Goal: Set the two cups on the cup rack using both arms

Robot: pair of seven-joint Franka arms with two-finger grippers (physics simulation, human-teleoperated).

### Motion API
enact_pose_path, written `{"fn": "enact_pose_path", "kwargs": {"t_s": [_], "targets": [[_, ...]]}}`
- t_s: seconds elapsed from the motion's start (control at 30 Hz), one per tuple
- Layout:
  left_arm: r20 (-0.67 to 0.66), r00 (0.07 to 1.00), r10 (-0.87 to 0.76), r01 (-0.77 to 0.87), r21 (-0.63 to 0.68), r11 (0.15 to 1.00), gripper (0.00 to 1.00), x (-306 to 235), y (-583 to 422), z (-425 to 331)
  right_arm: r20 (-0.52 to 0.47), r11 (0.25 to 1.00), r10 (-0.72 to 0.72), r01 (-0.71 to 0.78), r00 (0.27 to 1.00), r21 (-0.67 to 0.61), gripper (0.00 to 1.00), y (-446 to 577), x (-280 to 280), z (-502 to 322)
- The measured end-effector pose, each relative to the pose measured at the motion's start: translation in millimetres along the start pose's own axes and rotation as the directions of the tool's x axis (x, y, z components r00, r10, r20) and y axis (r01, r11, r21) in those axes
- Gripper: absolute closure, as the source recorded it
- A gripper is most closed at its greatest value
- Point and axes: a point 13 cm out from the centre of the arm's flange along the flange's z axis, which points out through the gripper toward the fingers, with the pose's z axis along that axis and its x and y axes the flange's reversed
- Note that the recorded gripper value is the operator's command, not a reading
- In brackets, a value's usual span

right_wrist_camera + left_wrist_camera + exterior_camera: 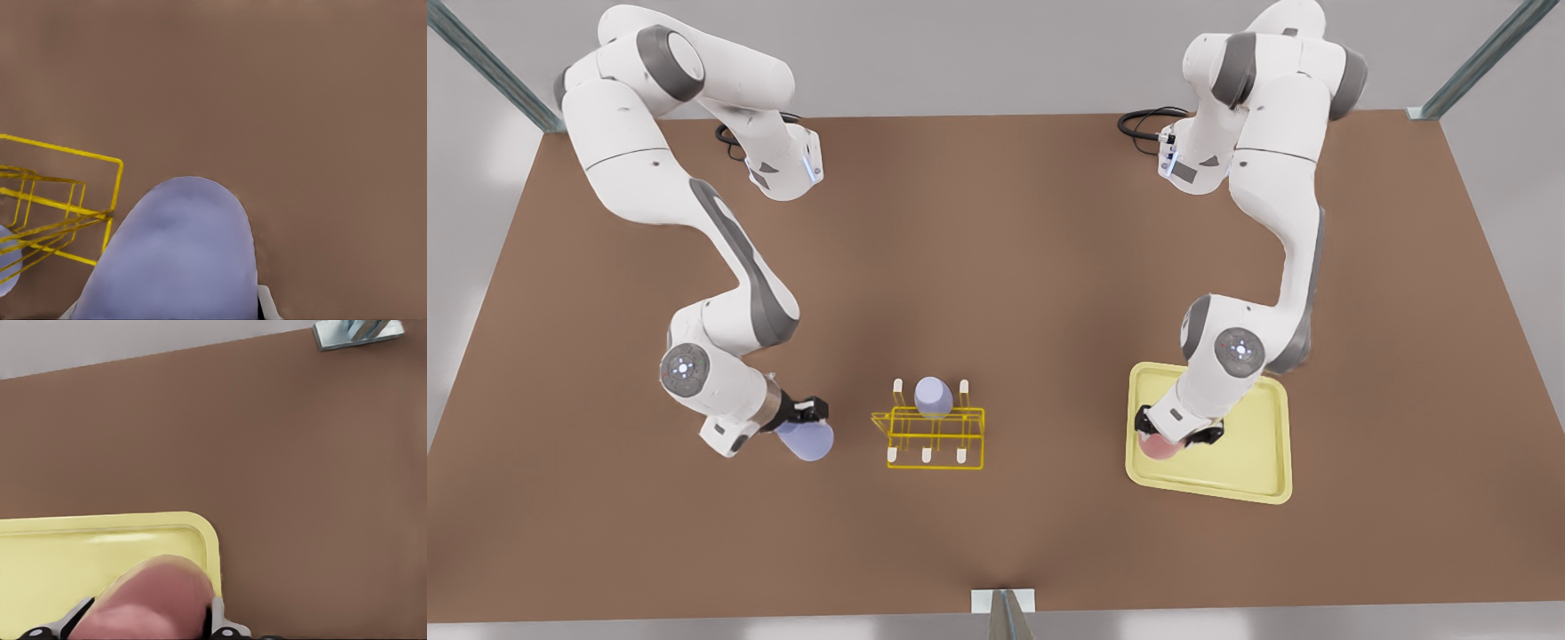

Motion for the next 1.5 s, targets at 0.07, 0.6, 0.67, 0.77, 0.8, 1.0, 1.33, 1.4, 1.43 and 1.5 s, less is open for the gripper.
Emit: {"fn": "enact_pose_path", "kwargs": {"t_s": [0.07, 0.6, 0.67, 0.77, 0.8, 1.0, 1.33, 1.4, 1.43, 1.5], "targets": [[-0.003, 1.0, 0.019, -0.019, 0.011, 1.0, 0.17, -8, -58, -13, 0.02, 0.999, -0.03, 0.03, 0.999, -0.019, 0.41, 23, -8, -16], [0.049, 0.932, -0.359, 0.342, 0.205, 0.917, 0.17, -85, -213, -40, 0.085, 0.987, -0.09, 0.1, 0.992, -0.123, 0.41, 112, -49, -45], [0.025, 0.92, -0.391, 0.375, 0.229, 0.898, 0.17, -80, -228, -40, 0.08, 0.986, -0.093, 0.103, 0.992, -0.128, 0.41, 117, -48, -41], [-0.014, 0.91, -0.414, 0.402, 0.268, 0.876, 0.17, -68, -265, -36, 0.068, 0.985, -0.103, 0.111, 0.992, -0.131, 0.41, 124, -44, -33], [-0.015, 0.905, -0.425, 0.412, 0.278, 0.868, 0.17, -68, -271, -38, 0.063, 0.985, -0.106, 0.114, 0.992, -0.13, 0.41, 124, -43, -31], [-0.009, 0.858, -0.514, 0.484, 0.348, 0.803, 0.17, -84, -283, -42, 0.035, 0.982, -0.125, 0.128, 0.992, -0.139, 0.41, 135, -36, -11], [-0.014, 0.815, -0.579, 0.531, 0.418, 0.737, 0.0, -82, -318, -18, 0.023, 0.984, -0.125, 0.127, 0.992, -0.127, 0.0, 136, -35, 1], [-0.012, 0.808, -0.589, 0.537, 0.427, 0.728, 0.0, -83, -321, -18, 0.022, 0.984, -0.123, 0.125, 0.992, -0.126, 0.0, 135, -35, 2], [-0.011, 0.804, -0.594, 0.54, 0.431, 0.723, 0.0, -84, -321, -18, 0.022, 0.984, -0.122, 0.123, 0.992, -0.125, 0.0, 135, -35, 2], [-0.008, 0.794, -0.608, 0.549, 0.437, 0.712, 0.0, -90, -314, -28, 0.023, 0.985, -0.121, 0.122, 0.992, -0.119, 0.0, 133, -35, 2]]}}
